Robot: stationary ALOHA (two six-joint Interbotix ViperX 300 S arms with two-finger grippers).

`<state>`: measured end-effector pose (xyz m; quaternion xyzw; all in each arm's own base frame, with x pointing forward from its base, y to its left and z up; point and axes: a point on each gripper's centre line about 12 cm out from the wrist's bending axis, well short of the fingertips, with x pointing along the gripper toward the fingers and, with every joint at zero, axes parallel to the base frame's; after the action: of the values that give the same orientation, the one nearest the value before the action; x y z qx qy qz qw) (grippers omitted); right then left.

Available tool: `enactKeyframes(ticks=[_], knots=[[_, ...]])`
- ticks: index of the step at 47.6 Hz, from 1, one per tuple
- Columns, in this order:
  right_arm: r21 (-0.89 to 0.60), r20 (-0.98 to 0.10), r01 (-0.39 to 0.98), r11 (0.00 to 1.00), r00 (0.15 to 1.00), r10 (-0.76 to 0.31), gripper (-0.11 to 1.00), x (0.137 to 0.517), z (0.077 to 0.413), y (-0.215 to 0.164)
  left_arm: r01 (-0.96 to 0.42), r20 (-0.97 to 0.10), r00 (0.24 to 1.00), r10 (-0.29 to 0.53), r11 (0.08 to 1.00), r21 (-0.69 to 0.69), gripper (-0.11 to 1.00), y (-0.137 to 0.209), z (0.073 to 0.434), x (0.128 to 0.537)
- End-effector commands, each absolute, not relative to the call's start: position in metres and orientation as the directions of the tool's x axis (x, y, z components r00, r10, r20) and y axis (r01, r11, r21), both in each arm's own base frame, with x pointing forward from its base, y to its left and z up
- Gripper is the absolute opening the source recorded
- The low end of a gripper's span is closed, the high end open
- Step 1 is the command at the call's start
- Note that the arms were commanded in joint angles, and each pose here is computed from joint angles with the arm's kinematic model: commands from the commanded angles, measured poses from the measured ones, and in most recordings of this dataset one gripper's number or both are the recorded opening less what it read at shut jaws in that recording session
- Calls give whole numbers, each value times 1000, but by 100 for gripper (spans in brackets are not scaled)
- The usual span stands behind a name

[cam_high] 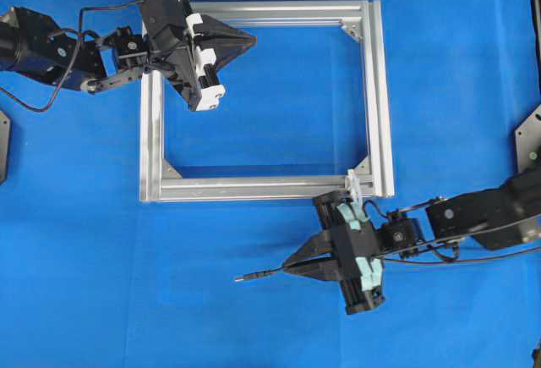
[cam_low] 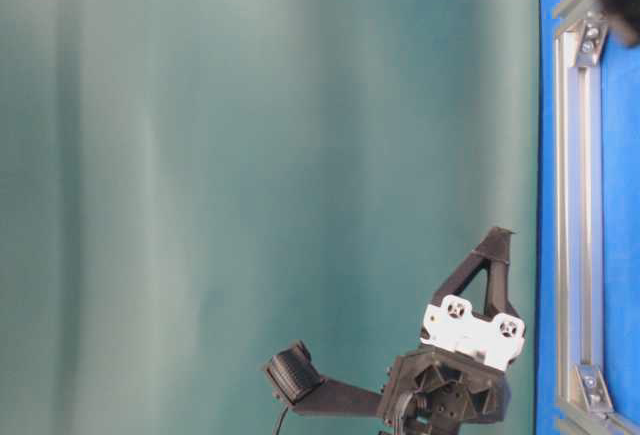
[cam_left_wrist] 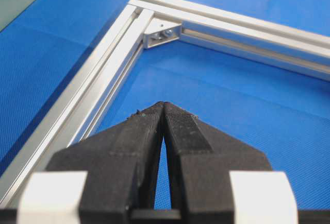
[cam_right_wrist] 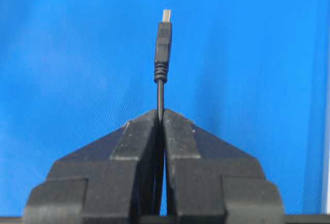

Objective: Insert the wire through the string loop located on the right side.

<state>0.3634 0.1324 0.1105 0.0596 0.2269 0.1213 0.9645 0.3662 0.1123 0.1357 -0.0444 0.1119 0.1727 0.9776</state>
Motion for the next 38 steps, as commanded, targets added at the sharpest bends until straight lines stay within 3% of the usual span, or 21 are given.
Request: enactKeyframes(ticks=[1,38], knots=[[178,-374,-225,958,885,277,-4,362,139,134,-343,-192,925,328,938,-50,0,112,151,368],[171,-374,-230,958,885,279,-4,361,142,134,-344,-197,924,327,937,-58,0,112,151,369]])
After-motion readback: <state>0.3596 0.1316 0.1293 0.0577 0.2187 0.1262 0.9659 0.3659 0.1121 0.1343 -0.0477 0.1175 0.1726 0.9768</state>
